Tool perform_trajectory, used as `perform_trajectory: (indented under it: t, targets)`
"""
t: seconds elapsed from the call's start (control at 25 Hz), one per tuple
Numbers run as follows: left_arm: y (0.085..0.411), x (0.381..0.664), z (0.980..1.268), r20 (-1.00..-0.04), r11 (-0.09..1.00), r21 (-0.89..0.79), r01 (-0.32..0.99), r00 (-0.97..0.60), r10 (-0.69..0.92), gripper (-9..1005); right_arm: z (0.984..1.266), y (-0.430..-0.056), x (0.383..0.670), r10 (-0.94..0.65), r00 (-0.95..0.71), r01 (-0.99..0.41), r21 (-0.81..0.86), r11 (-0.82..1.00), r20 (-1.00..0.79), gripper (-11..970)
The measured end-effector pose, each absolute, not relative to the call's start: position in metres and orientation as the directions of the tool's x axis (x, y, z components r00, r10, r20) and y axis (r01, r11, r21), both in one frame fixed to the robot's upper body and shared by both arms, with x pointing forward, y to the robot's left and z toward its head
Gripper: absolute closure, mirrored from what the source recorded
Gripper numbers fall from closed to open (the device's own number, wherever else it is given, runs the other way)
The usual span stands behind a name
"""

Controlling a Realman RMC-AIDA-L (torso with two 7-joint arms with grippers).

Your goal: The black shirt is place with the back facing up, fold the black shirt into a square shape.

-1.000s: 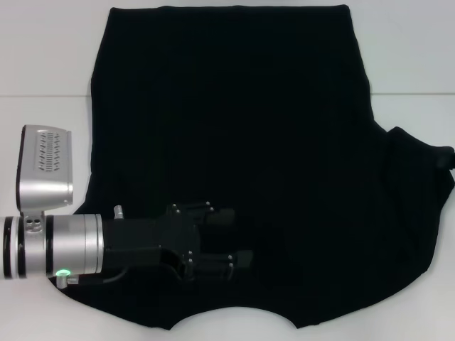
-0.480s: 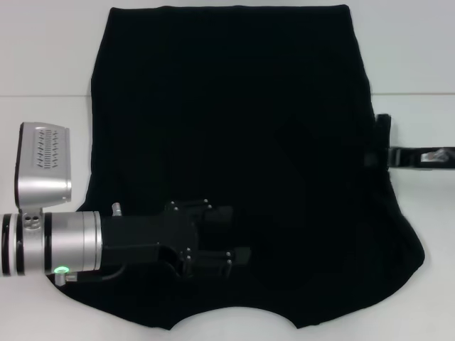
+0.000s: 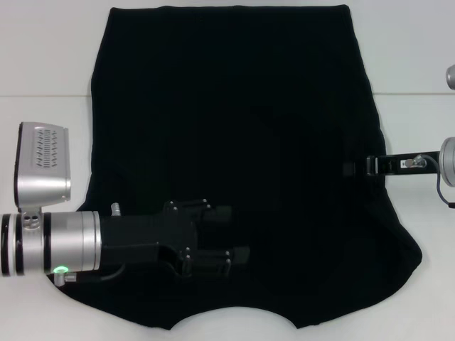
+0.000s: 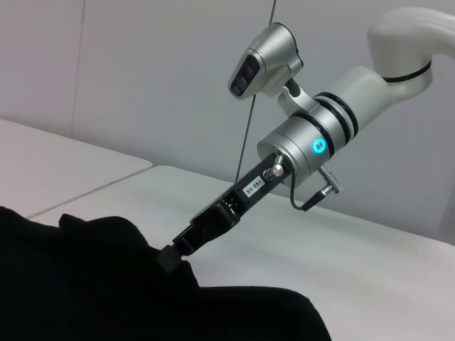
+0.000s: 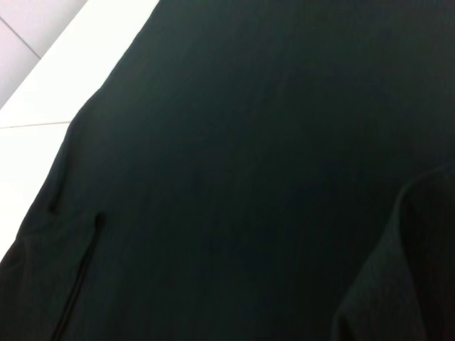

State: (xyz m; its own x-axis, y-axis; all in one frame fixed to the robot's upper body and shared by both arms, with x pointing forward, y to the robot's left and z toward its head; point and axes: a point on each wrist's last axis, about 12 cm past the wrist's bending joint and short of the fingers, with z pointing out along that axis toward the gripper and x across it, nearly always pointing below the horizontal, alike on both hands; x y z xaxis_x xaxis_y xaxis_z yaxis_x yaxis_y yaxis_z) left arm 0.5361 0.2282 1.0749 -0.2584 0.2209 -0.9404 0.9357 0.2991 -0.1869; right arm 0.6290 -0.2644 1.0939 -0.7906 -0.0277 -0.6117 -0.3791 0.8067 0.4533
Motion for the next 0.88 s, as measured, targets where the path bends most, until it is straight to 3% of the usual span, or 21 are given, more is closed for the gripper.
perform_trajectory:
  t: [0.88]
  targets:
    - [0.228, 0.538, 1.075, -0.94, 0.309, -0.181, 0.934, -0.257, 0.225, 193, 1.095, -0.249, 0.631, -0.077, -0.798, -0.41, 0.444, 0.796, -0.598, 842]
